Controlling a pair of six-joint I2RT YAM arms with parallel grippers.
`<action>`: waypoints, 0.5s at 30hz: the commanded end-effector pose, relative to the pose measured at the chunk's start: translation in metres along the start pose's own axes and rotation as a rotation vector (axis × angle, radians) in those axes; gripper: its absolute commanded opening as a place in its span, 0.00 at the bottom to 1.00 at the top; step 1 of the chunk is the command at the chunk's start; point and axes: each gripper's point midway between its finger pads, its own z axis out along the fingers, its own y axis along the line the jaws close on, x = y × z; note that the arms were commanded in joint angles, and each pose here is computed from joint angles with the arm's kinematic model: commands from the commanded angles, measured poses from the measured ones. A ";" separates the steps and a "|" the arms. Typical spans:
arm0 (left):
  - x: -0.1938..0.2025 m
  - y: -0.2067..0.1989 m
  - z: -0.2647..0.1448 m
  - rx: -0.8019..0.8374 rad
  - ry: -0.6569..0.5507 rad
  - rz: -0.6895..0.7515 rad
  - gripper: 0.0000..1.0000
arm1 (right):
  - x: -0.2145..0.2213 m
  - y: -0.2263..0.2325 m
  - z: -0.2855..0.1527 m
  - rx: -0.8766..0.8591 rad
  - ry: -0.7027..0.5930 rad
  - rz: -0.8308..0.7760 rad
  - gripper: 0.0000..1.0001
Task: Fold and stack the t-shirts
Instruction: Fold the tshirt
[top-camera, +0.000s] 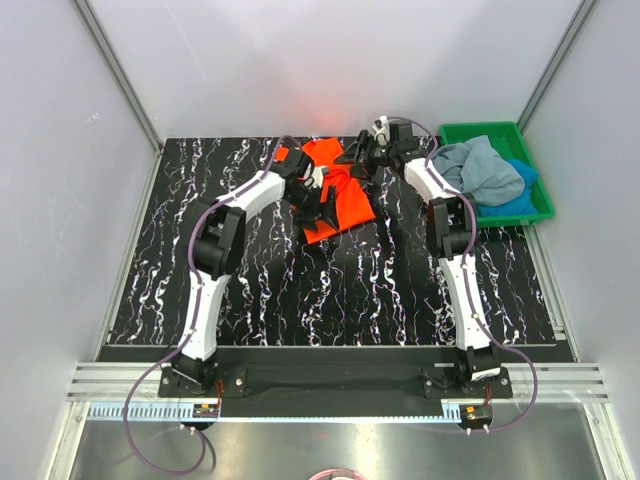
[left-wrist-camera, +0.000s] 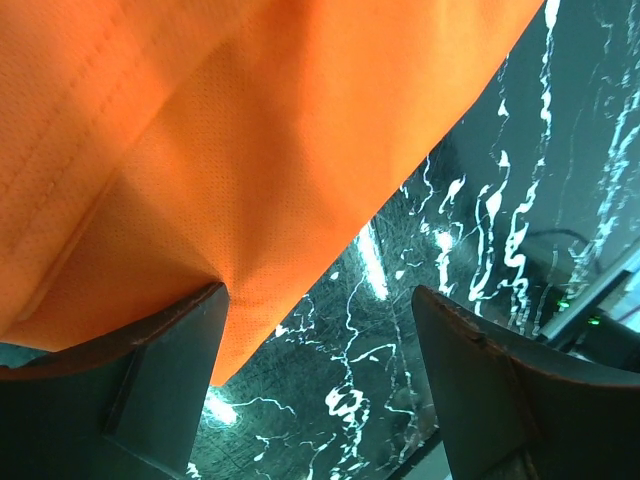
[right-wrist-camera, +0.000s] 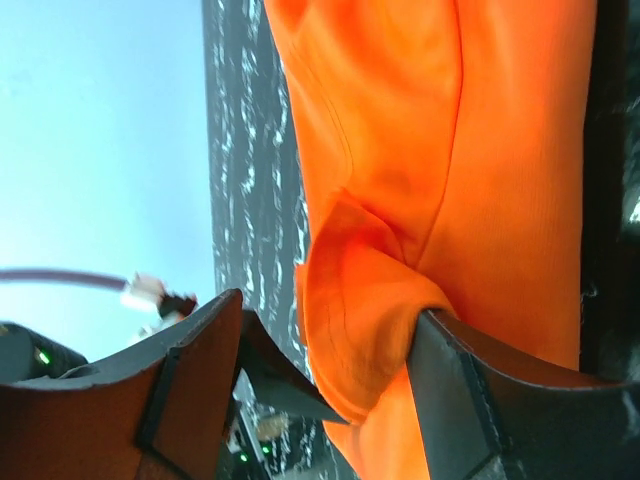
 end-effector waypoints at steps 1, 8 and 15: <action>0.020 0.021 0.005 -0.119 0.046 0.039 0.83 | -0.036 0.036 -0.011 -0.075 -0.094 -0.039 0.71; 0.029 0.012 0.007 -0.138 0.064 0.086 0.83 | -0.051 0.075 -0.036 -0.140 -0.125 -0.030 0.73; 0.030 -0.003 0.004 -0.145 0.054 0.137 0.83 | -0.062 0.093 -0.050 -0.156 -0.168 -0.074 0.74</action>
